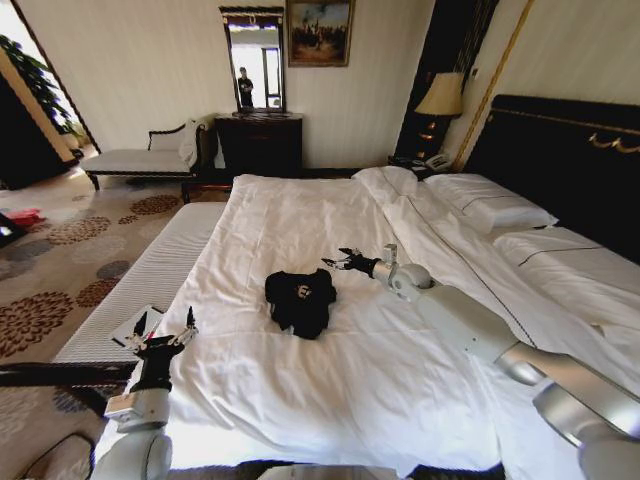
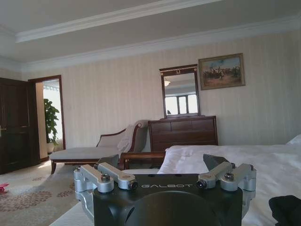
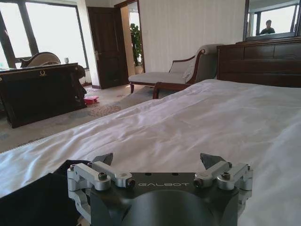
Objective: Fold the clothes on the bed.
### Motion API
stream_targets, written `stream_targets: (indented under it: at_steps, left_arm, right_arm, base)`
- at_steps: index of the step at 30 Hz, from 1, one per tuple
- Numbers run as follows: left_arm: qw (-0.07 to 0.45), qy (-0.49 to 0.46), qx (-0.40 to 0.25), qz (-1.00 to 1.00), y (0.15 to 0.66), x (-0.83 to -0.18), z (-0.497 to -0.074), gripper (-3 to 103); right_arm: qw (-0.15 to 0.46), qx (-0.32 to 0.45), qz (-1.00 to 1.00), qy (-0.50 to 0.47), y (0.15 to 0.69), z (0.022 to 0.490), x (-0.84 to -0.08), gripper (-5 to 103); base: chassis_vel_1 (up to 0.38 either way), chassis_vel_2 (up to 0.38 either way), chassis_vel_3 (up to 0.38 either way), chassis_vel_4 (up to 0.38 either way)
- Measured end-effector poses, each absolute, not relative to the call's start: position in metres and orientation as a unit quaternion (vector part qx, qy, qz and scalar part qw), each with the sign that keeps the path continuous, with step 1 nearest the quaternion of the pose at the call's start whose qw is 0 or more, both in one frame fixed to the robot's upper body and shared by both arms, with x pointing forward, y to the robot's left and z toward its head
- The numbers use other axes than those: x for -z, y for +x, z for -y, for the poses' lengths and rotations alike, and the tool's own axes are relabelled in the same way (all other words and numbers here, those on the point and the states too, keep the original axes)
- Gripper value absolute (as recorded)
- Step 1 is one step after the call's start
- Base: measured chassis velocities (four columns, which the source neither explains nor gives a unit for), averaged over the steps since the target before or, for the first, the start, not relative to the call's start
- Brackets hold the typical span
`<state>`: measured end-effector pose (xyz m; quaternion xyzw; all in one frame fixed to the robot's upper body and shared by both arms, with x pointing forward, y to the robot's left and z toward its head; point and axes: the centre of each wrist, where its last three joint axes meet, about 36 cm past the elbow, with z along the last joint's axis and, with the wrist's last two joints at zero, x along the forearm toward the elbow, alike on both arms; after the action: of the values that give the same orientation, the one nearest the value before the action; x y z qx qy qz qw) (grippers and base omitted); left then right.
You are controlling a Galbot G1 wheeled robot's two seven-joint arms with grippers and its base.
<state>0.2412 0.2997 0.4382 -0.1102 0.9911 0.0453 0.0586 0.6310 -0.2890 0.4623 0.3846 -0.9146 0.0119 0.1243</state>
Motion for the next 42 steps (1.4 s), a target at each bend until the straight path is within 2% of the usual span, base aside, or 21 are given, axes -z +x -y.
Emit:
stream_targets:
  at_steps: [18,38,40,42]
  left_arm:
    - [0.054,-0.114,-0.048,-0.991,0.246,-0.429,-0.305,100]
    - [0.052,-0.116,-0.046,-0.991,0.249,-0.425,-0.309,100]
    - [0.051,-0.116,-0.045,-0.991,0.250,-0.424,-0.309,100]
    - [0.050,-0.116,-0.045,-0.991,0.250,-0.424,-0.309,100]
  right_arm:
    - [0.198,-0.040,0.916,0.347,0.653,0.288,-0.432,100]
    - [0.217,-0.043,0.903,0.367,0.643,0.279,-0.407,100]
    - [0.216,-0.040,0.903,0.370,0.640,0.280,-0.405,99]
    - [0.214,-0.039,0.903,0.371,0.639,0.281,-0.405,90]
  base:
    - [0.000,0.000,0.000,0.000]
    - [0.000,0.000,0.000,0.000]
    - [0.000,0.000,0.000,0.000]
    - [0.000,0.000,0.000,0.000]
